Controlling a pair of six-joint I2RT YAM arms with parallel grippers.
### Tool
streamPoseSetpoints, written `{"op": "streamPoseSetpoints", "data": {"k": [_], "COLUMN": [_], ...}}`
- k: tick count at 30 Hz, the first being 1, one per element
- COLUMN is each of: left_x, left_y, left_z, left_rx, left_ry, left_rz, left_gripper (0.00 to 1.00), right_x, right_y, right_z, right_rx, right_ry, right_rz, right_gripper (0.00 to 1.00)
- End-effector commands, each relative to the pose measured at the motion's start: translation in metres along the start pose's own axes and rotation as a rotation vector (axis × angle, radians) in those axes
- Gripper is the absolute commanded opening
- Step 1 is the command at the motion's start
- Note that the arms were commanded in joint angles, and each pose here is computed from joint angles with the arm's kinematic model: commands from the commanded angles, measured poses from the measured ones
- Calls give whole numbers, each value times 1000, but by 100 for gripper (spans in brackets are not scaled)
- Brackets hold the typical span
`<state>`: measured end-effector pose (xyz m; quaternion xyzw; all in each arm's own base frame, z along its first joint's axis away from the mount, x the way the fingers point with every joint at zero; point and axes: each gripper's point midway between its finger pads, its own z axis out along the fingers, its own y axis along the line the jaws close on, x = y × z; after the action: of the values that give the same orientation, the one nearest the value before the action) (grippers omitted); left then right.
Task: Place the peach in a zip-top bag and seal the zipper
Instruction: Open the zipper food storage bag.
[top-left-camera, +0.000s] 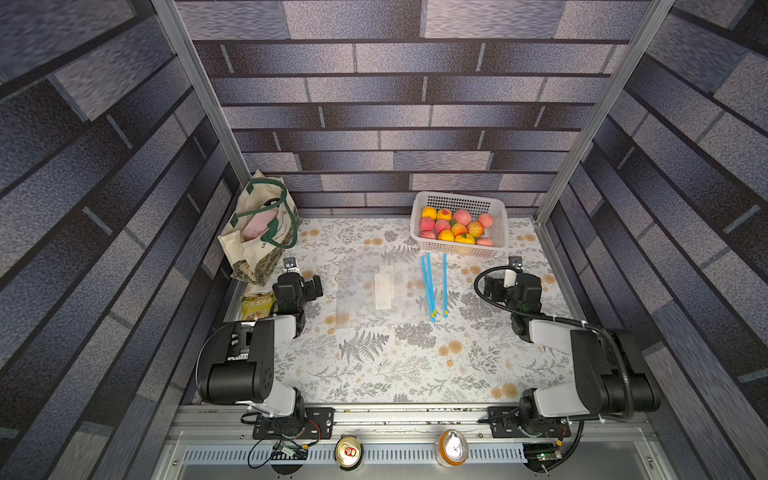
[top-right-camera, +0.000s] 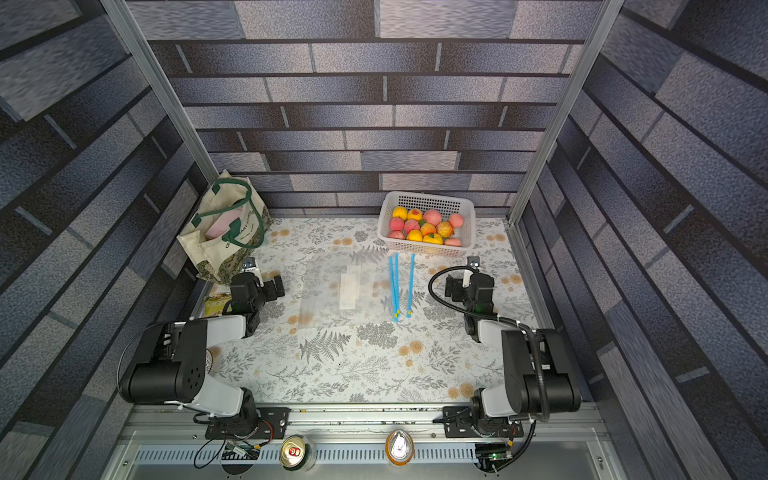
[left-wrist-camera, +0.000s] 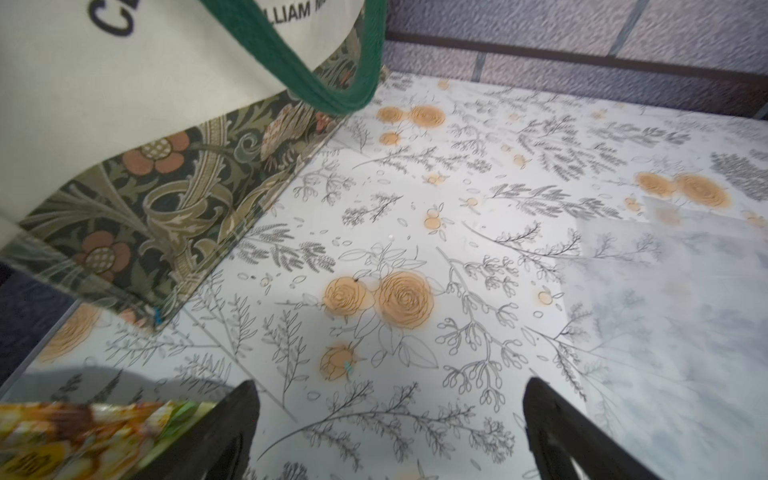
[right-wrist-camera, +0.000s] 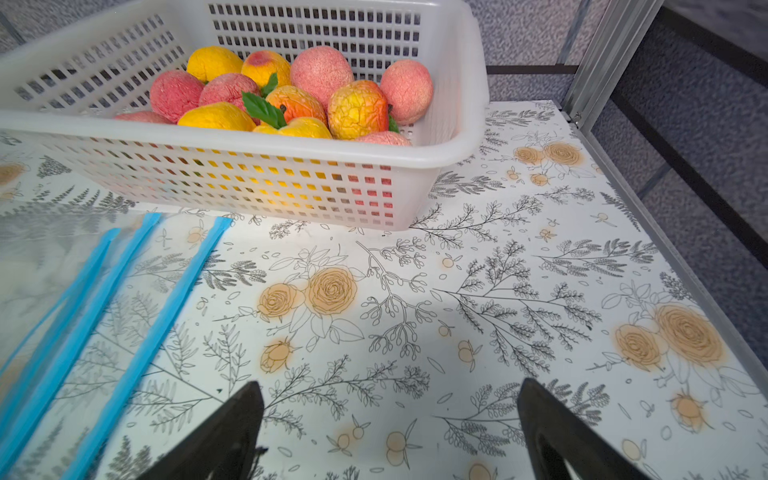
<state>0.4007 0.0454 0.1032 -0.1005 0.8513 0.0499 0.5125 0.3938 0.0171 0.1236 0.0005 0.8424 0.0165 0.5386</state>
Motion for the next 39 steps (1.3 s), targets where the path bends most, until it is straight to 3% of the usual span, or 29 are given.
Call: {"op": "streamPoseSetpoints", "data": {"k": [1,5,8,12,14,16,20,25,39], "left_x": [-50,-57,-44,-13,-3,8,34,56,51], "left_y": [18,-8,-63,-146,-169,-184,-194,-196,-198], "left_z": [-24,-40,-65,-91,-97,-99,-94,-90,-86], "left_rx": [-155,-114,-60,70,81,93,135,142,153], "left_ry": [21,142,268,432,485,510,584,652,660], "left_rz": [-102,-192,-105,35,87,124,82,60,32], "left_gripper": [100,100,100,100,100,100,100,99,100], "right_x": [-25,-15,7,22,18,17,31,49,86], "right_y": [12,50,87,127,149,169,196,216,226], "right_z": [-32,-72,-91,-85,-77,-65,-37,-24,14], "right_rx": [-44,-177,-299,-427,-478,-508,-555,-575,-531], "right_ry": [90,197,281,355,391,435,556,628,708], "right_rz": [107,243,284,325,309,287,288,273,243], "right_gripper": [93,87,81,55,45,41,32,31,31]}}
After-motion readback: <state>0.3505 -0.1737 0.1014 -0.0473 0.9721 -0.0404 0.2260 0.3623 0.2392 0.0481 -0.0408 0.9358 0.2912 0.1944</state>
